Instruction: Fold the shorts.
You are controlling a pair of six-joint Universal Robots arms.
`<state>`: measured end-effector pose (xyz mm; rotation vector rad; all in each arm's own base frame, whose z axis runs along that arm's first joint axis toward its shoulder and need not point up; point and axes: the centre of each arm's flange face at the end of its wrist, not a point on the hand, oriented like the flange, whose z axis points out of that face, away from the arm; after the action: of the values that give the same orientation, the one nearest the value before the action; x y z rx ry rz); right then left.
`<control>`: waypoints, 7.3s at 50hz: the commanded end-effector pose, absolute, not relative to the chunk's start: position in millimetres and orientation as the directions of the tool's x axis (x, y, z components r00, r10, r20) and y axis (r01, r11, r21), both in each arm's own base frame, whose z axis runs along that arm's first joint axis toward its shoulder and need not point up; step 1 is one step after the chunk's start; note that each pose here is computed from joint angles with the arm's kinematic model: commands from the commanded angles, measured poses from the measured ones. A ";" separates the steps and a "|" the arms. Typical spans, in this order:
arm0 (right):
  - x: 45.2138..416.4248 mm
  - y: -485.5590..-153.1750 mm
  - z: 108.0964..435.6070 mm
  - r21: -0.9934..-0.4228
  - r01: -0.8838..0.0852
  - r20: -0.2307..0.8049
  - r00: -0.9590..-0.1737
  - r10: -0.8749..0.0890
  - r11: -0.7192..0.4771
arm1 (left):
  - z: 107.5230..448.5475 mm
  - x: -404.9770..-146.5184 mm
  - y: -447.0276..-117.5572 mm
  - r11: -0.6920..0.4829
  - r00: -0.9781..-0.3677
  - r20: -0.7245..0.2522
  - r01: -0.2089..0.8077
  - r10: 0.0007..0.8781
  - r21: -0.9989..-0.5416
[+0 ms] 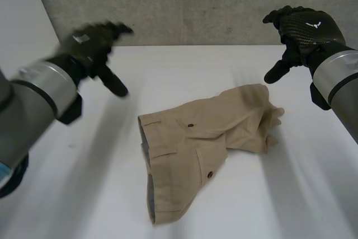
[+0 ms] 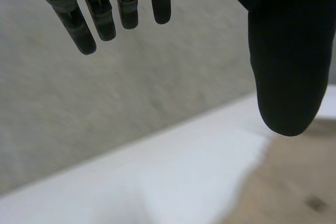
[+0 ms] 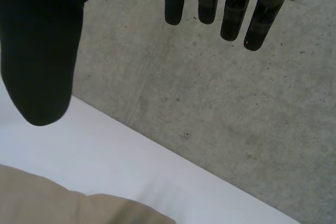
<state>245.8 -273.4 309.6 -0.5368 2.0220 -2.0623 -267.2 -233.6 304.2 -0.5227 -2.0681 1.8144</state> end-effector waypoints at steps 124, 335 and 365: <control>261.1 -266.9 302.1 -0.970 -0.208 0.241 -0.808 -0.538 -0.122 | 370.2 -240.2 -239.7 -0.045 -0.923 -0.101 0.091 0.372 -0.995; 278.3 -257.1 255.3 -0.696 -0.711 0.666 -0.589 -0.457 -0.098 | 286.2 -275.2 -217.2 0.109 -0.882 -0.145 0.215 0.448 -0.971; 256.7 -228.4 376.8 -0.768 -0.553 0.638 -0.702 -0.317 -0.322 | 382.0 -256.0 -202.5 -0.165 -0.881 -0.201 0.143 0.428 -0.976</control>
<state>242.1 -199.1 428.1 -1.1336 1.7370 -2.5944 -236.7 -165.8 438.7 -0.6084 -1.6762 2.3539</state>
